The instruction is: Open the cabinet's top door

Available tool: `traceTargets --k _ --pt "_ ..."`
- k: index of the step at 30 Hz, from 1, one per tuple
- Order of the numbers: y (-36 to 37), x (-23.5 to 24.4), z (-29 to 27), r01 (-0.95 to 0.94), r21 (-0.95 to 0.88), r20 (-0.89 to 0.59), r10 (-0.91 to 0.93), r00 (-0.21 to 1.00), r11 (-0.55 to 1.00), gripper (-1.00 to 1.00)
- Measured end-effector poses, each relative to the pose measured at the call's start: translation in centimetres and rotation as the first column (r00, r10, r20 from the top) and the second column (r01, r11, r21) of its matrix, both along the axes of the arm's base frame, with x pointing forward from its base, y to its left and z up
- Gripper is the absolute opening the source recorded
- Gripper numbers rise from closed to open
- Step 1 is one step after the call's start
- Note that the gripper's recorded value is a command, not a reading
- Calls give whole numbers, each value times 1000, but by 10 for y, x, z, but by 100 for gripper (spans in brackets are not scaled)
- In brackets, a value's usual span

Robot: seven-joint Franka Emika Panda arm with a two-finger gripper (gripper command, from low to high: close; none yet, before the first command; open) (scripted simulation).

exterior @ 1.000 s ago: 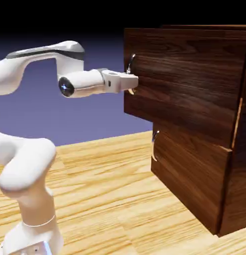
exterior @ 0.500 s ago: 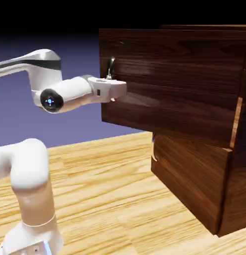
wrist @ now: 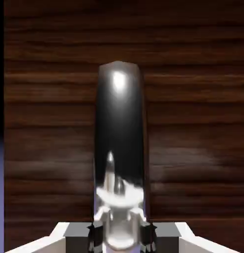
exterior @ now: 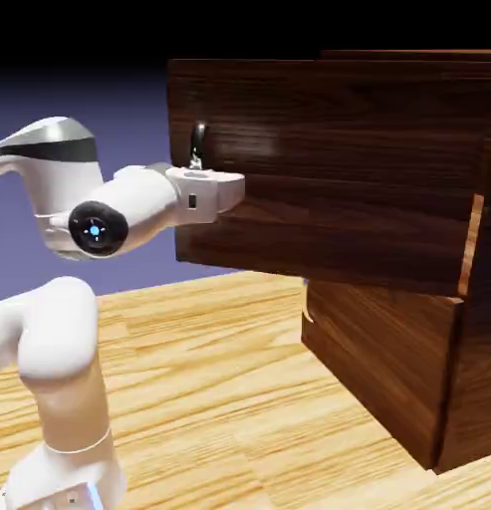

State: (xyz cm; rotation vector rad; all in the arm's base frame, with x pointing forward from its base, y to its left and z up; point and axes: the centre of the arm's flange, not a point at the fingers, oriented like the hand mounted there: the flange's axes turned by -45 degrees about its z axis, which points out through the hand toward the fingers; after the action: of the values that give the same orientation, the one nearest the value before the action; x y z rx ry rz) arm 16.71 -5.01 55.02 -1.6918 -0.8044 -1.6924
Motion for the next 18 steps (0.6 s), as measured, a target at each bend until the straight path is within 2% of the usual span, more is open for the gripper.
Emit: traceTargets --k 8,14,18 --pt "-59 -18 0 -135 -2 -1 135 991 991 -100" --pt "-62 -18 -2 -142 -6 -11 142 990 990 -100" --pt "-96 -24 0 -218 0 0 218 976 976 -100"
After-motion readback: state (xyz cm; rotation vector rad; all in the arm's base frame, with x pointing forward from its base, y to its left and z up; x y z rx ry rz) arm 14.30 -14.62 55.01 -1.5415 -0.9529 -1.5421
